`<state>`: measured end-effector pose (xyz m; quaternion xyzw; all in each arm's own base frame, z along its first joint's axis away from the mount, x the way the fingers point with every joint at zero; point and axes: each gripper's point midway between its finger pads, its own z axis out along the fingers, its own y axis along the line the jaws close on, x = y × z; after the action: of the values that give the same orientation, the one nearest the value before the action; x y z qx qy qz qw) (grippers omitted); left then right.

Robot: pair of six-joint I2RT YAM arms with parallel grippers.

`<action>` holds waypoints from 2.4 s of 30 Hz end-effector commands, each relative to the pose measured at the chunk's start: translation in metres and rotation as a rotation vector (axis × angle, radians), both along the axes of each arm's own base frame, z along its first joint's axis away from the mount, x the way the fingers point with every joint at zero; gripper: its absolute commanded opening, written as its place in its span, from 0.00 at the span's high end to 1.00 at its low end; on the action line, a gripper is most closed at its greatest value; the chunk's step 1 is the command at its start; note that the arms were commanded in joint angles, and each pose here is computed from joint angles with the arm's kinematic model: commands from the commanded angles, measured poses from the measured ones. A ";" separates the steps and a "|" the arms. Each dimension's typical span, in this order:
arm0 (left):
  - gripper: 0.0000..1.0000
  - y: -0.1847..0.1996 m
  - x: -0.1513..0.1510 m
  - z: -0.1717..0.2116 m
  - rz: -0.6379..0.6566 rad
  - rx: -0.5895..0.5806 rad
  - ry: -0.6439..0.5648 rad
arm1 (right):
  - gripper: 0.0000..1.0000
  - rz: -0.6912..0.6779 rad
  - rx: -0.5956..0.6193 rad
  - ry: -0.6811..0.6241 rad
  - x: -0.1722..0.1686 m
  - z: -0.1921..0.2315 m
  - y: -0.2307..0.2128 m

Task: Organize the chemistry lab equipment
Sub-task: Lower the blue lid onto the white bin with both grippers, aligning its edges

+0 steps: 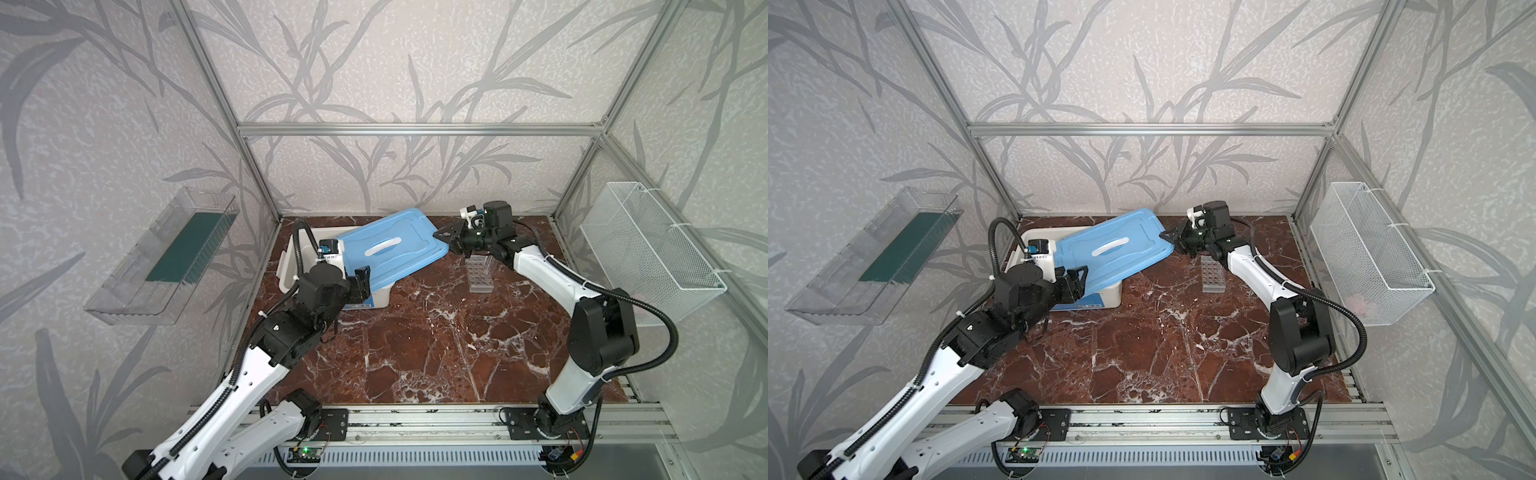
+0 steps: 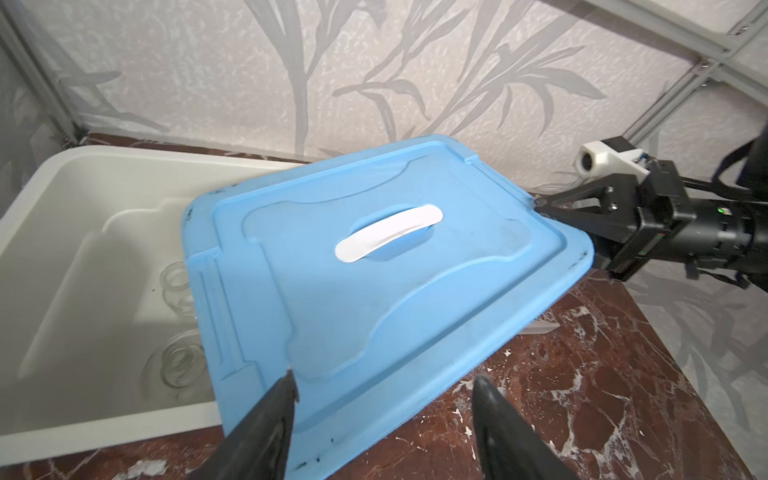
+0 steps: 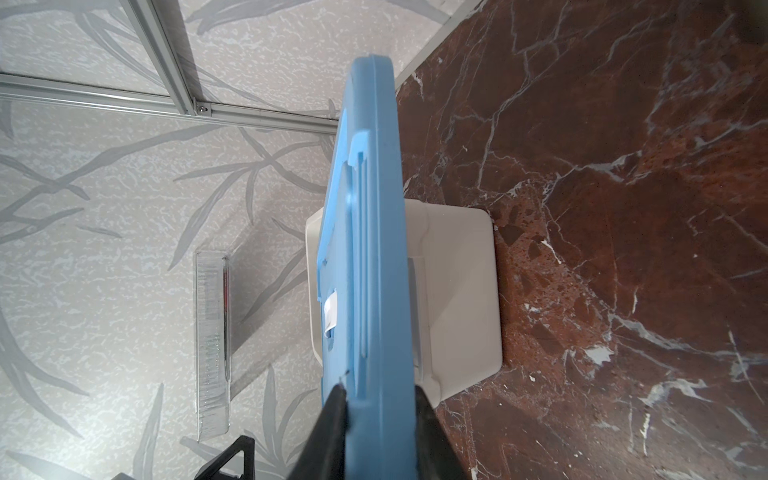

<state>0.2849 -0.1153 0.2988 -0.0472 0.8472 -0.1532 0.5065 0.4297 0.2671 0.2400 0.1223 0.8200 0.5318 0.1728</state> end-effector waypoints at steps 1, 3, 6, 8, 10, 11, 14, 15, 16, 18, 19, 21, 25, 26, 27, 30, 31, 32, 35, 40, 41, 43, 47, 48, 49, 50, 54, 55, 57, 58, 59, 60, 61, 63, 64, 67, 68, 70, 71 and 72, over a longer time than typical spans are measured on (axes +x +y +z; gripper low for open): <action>0.30 0.026 0.007 -0.026 0.098 -0.017 0.150 | 0.76 -0.005 -0.026 -0.020 0.002 -0.014 0.005; 0.30 0.041 0.019 -0.032 0.147 -0.025 0.172 | 0.76 -0.004 -0.033 -0.016 0.002 -0.019 0.008; 0.29 0.059 0.032 -0.039 0.199 0.000 0.206 | 0.76 0.000 -0.032 -0.009 0.001 -0.024 0.014; 0.26 0.063 0.041 -0.044 0.195 -0.010 0.232 | 0.76 0.001 -0.043 -0.009 -0.001 -0.026 0.018; 0.26 0.068 0.050 -0.049 0.201 -0.019 0.248 | 0.76 -0.003 -0.058 -0.006 -0.004 -0.029 0.021; 0.26 0.073 0.053 -0.051 0.217 -0.013 0.251 | 0.76 -0.006 -0.064 -0.009 -0.005 -0.030 0.023; 0.26 0.089 0.062 -0.054 0.266 0.006 0.258 | 0.76 -0.021 -0.101 -0.007 -0.006 -0.038 0.027; 0.25 0.092 0.063 -0.054 0.275 0.016 0.261 | 0.76 -0.025 -0.110 -0.001 -0.006 -0.041 0.027; 0.25 0.094 0.065 -0.054 0.282 0.025 0.260 | 0.76 -0.030 -0.115 0.001 -0.006 -0.044 0.028; 0.25 0.101 0.067 -0.057 0.302 0.051 0.274 | 0.76 -0.040 -0.128 0.004 -0.006 -0.047 0.029; 0.25 0.106 0.066 -0.060 0.317 0.080 0.291 | 0.76 -0.050 -0.136 0.001 -0.007 -0.049 0.028; 0.25 0.116 0.065 -0.062 0.351 0.135 0.303 | 0.76 -0.062 -0.146 -0.001 -0.007 -0.051 0.029; 0.23 0.126 0.067 -0.077 0.375 0.152 0.336 | 0.76 -0.048 -0.155 -0.001 -0.009 -0.053 0.037; 0.23 0.129 0.069 -0.080 0.381 0.157 0.341 | 0.76 -0.047 -0.153 -0.002 -0.009 -0.053 0.039; 0.23 0.130 0.070 -0.083 0.384 0.160 0.346 | 0.76 -0.045 -0.151 -0.004 -0.009 -0.052 0.041; 0.22 0.137 0.074 -0.085 0.405 0.168 0.345 | 0.75 -0.039 -0.159 -0.006 -0.011 -0.054 0.045; 0.22 0.140 0.076 -0.085 0.412 0.161 0.342 | 0.75 -0.033 -0.161 -0.007 -0.013 -0.054 0.047; 0.22 0.142 0.080 -0.085 0.416 0.152 0.336 | 0.75 -0.028 -0.161 -0.007 -0.014 -0.054 0.050; 0.24 0.146 0.089 -0.082 0.415 0.142 0.334 | 0.74 -0.010 -0.171 -0.018 -0.019 -0.053 0.056; 0.31 0.156 0.101 -0.086 0.426 0.139 0.357 | 0.71 0.022 -0.193 -0.029 -0.026 -0.053 0.066; 0.31 0.157 0.103 -0.087 0.424 0.140 0.358 | 0.71 0.027 -0.198 -0.032 -0.027 -0.053 0.067; 0.31 0.160 0.108 -0.090 0.426 0.153 0.365 | 0.70 0.046 -0.214 -0.036 -0.031 -0.055 0.071; 0.31 0.166 0.115 -0.091 0.435 0.157 0.380 | 0.65 0.080 -0.245 -0.045 -0.037 -0.057 0.078; 0.31 0.167 0.117 -0.090 0.437 0.159 0.375 | 0.64 0.090 -0.253 -0.047 -0.038 -0.057 0.080; 0.31 0.169 0.119 -0.089 0.440 0.162 0.371 | 0.64 0.100 -0.257 -0.048 -0.039 -0.057 0.082; 0.31 0.170 0.121 -0.089 0.439 0.166 0.373 | 0.63 0.108 -0.258 -0.050 -0.040 -0.057 0.084; 0.31 0.179 0.131 -0.089 0.444 0.175 0.391 | 0.61 0.133 -0.271 -0.059 -0.046 -0.055 0.092; 0.31 0.181 0.133 -0.089 0.444 0.177 0.397 | 0.61 0.139 -0.273 -0.063 -0.047 -0.054 0.094; 0.31 0.185 0.135 -0.089 0.457 0.189 0.400 | 0.60 0.148 -0.292 -0.077 -0.049 -0.051 0.098; 0.31 0.187 0.138 -0.088 0.461 0.189 0.395 | 0.60 0.157 -0.307 -0.080 -0.050 -0.051 0.100; 0.31 0.190 0.139 -0.090 0.467 0.189 0.398 | 0.60 0.167 -0.317 -0.087 -0.051 -0.049 0.103; 0.31 0.192 0.141 -0.092 0.469 0.191 0.409 | 0.59 0.174 -0.327 -0.091 -0.052 -0.050 0.105; 0.31 0.193 0.142 -0.093 0.469 0.197 0.423 | 0.59 0.183 -0.334 -0.095 -0.054 -0.049 0.109; 0.29 0.195 0.142 -0.094 0.470 0.211 0.435 | 0.58 0.197 -0.346 -0.100 -0.056 -0.049 0.114; 0.27 0.197 0.142 -0.094 0.477 0.217 0.434 | 0.58 0.204 -0.356 -0.101 -0.057 -0.050 0.116; 0.18 0.200 0.137 -0.092 0.490 0.239 0.443 | 0.57 0.221 -0.370 -0.106 -0.060 -0.051 0.121; 0.16 0.201 0.136 -0.092 0.492 0.242 0.441 | 0.57 0.225 -0.378 -0.103 -0.061 -0.053 0.122; 0.15 0.204 0.133 -0.091 0.498 0.256 0.448 | 0.55 0.233 -0.391 -0.106 -0.061 -0.055 0.125; 0.15 0.205 0.132 -0.092 0.501 0.264 0.456 | 0.55 0.238 -0.394 -0.104 -0.061 -0.057 0.126; 0.15 0.206 0.130 -0.092 0.506 0.270 0.462 | 0.54 0.244 -0.392 -0.100 -0.061 -0.058 0.128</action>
<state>0.4273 0.0843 0.2052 -0.2258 0.9068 0.0799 0.3468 0.3680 0.3914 0.1883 -0.0232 0.9002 0.4014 0.1670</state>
